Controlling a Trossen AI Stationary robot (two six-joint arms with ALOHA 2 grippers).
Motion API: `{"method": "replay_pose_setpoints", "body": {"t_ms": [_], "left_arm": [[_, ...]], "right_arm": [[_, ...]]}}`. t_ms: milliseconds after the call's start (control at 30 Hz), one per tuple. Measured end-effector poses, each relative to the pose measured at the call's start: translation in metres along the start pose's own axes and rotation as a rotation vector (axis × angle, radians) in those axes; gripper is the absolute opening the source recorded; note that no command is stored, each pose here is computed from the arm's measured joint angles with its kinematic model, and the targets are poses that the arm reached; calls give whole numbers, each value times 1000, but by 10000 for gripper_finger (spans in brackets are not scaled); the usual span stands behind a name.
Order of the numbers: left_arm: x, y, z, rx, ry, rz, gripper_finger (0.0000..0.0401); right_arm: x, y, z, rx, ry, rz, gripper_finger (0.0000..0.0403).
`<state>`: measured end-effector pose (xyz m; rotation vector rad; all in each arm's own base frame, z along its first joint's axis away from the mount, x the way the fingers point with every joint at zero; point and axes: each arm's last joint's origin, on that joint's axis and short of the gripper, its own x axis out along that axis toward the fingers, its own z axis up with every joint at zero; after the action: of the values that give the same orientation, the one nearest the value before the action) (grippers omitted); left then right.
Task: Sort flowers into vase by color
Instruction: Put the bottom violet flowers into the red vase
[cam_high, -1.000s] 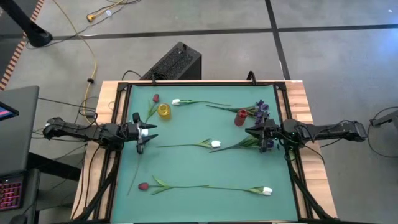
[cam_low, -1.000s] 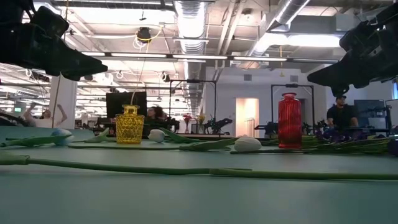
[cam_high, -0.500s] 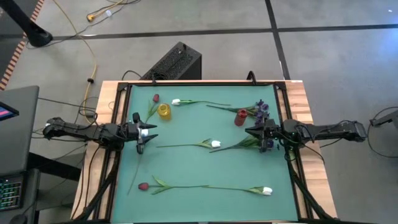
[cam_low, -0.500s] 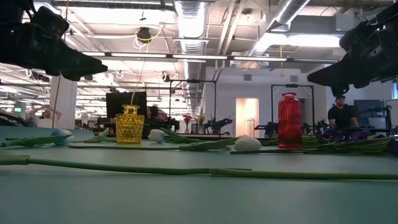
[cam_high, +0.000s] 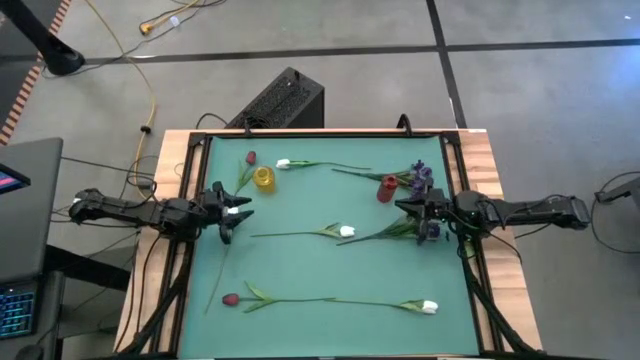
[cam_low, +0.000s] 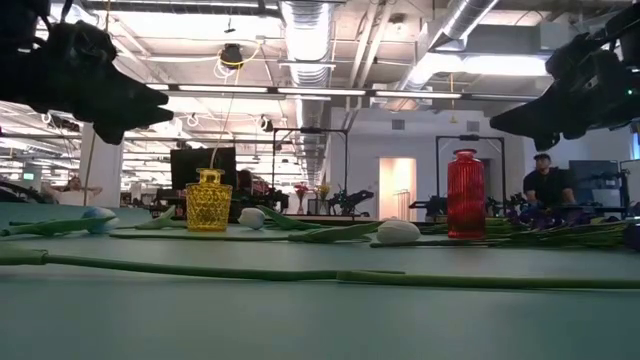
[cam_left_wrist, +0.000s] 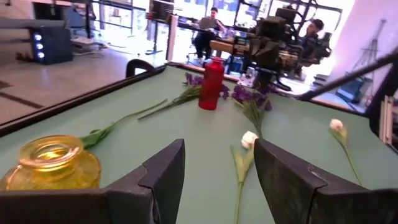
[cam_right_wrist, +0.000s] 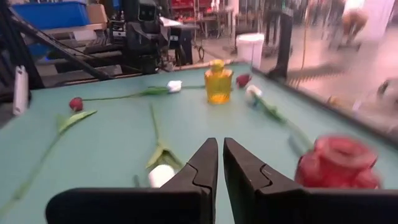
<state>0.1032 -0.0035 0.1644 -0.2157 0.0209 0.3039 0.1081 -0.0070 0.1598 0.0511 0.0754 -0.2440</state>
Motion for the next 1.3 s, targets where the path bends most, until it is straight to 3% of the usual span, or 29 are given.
{"method": "replay_pose_setpoints", "body": {"t_ms": [100,267,533,667,1000,1300], "left_arm": [[0,2,0,-19,-23,58,180],[0,3,3,-94,-74,122,180],[9,-6,19,31,-204,55,180],[26,-11,23,103,-135,85,180],[124,-30,47,249,110,21,180],[243,-56,48,364,245,-123,180]], "right_arm": [[0,-2,2,-82,-10,-15,55],[0,-5,12,-66,-110,-51,55],[-2,-14,32,-98,-113,-85,55],[-3,-16,45,-95,-55,-75,55],[10,-13,49,-55,152,-22,64],[16,3,47,-87,260,111,139]]}}
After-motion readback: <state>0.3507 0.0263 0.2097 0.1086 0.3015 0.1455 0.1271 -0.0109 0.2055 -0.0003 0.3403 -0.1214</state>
